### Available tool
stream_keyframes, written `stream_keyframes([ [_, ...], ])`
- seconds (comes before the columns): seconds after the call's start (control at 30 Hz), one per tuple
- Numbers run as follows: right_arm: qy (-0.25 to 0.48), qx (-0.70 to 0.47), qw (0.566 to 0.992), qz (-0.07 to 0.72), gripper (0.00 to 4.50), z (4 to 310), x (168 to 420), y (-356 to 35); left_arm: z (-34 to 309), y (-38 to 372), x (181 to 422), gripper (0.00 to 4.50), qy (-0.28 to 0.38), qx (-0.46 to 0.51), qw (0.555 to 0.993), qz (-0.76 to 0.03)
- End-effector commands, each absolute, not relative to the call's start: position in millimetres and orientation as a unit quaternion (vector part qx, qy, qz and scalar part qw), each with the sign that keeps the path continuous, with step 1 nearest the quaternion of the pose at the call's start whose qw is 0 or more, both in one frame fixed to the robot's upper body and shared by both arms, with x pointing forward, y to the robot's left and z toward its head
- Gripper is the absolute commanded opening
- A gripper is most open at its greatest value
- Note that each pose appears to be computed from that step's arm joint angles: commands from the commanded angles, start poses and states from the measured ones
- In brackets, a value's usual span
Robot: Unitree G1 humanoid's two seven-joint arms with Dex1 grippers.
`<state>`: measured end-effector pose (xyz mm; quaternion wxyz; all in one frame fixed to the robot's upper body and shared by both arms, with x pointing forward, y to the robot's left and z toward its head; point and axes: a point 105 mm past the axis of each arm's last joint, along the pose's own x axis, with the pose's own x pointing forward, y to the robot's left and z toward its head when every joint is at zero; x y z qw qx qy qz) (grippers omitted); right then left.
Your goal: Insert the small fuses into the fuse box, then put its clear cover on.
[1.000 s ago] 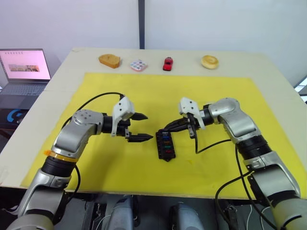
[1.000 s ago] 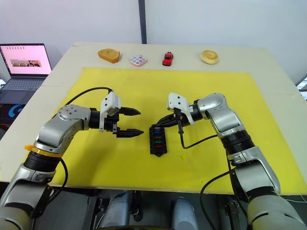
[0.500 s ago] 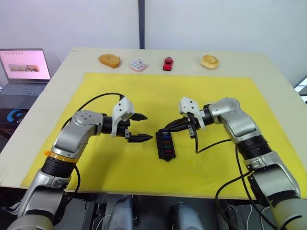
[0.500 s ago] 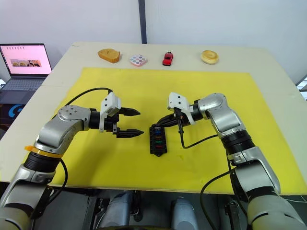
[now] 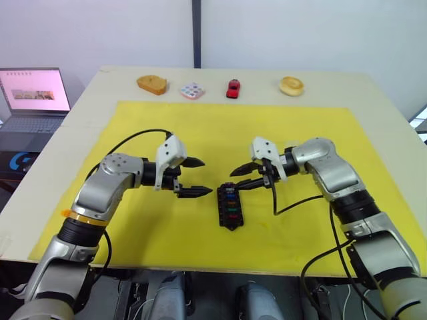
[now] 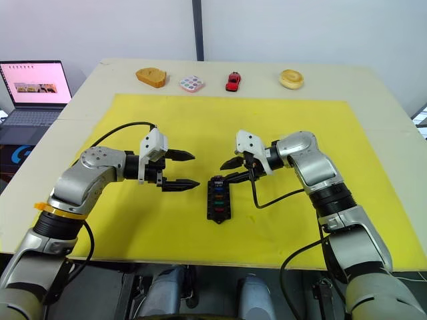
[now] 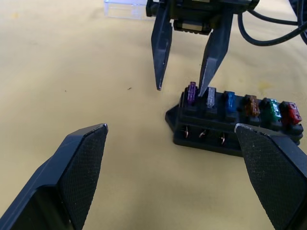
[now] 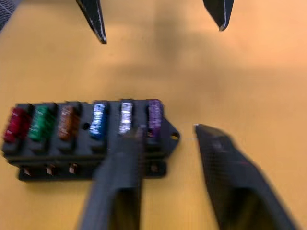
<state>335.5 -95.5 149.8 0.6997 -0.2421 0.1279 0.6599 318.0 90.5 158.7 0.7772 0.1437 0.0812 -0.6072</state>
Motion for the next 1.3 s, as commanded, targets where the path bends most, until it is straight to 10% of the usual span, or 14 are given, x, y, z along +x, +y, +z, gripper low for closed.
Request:
stream_keyframes([
  [0.03,0.105,-0.256,0.702,0.656,1.65,162.2,335.4,-95.2,169.9,92.3,319.5,4.50,0.059,0.149,0.780,-0.604],
  [0.73,0.080,-0.212,0.732,0.643,1.65,195.2,337.9,-106.2,169.8,102.6,326.2,4.50,0.061,0.154,0.784,-0.598],
  [0.9,0.069,-0.185,0.733,0.651,0.09,196.8,332.9,-96.8,169.4,104.8,325.7,4.50,0.064,0.162,0.782,-0.598],
  [1.3,0.080,-0.200,0.721,0.659,0.09,170.5,325.3,-84.1,164.7,104.3,324.1,4.50,0.067,0.167,0.782,-0.597],
])
